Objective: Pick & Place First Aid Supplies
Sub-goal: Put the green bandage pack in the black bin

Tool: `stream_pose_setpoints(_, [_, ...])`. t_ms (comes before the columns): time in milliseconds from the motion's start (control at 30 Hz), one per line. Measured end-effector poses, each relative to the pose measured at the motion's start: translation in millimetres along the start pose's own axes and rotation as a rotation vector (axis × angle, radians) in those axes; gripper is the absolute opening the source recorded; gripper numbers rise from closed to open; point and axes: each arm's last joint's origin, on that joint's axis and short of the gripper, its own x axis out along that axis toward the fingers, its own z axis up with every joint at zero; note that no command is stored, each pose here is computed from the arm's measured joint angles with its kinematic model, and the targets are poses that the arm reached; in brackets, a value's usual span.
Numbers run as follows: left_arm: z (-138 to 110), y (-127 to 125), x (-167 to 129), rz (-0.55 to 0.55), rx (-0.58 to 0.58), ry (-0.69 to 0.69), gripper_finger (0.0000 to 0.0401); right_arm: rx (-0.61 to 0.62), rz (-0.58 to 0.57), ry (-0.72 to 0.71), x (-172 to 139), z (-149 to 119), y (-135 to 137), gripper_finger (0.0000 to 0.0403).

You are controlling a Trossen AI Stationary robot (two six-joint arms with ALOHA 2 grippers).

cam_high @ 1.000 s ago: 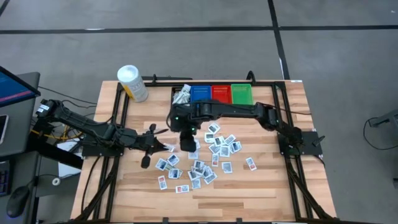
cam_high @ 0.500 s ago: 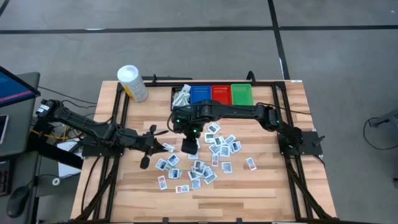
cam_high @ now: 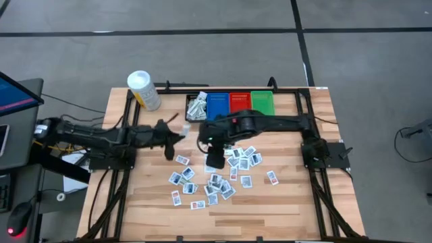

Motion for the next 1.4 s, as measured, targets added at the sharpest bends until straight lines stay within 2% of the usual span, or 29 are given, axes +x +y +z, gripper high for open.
stream_pose_setpoints(133, [11,23,9,0.032,-0.071,-0.035,0.0007,-0.039,-0.088,-0.041,-32,-6,-9,0.0146])
stream_pose_setpoints(233, [19,40,20,0.060,-0.102,-0.012,0.0005,-0.056,-0.155,-0.074,-56,-11,-22,0.0143])
stream_pose_setpoints(467, [42,73,61,0.175,-0.038,0.077,0.0005,-0.068,-0.205,-0.156,-108,-21,-62,0.0143])
stream_pose_setpoints(567, [48,86,82,0.211,-0.067,0.116,0.0006,-0.073,-0.192,-0.177,-121,-25,-75,0.0143])
stream_pose_setpoints(800, [43,119,120,0.231,-0.218,0.218,0.0006,-0.136,-0.148,-0.161,-126,-27,-92,0.0137])
stream_pose_setpoints(1000, [32,131,129,0.217,-0.305,0.272,0.0006,-0.160,-0.100,-0.148,-126,-28,-97,0.0139])
stream_pose_setpoints(1200, [35,129,128,0.202,-0.299,0.262,0.0011,-0.124,-0.096,-0.151,-126,-28,-97,0.0137])
stream_pose_setpoints(1400, [38,130,126,0.221,-0.293,0.242,0.0056,-0.061,-0.085,-0.156,-126,-28,-94,0.0140])
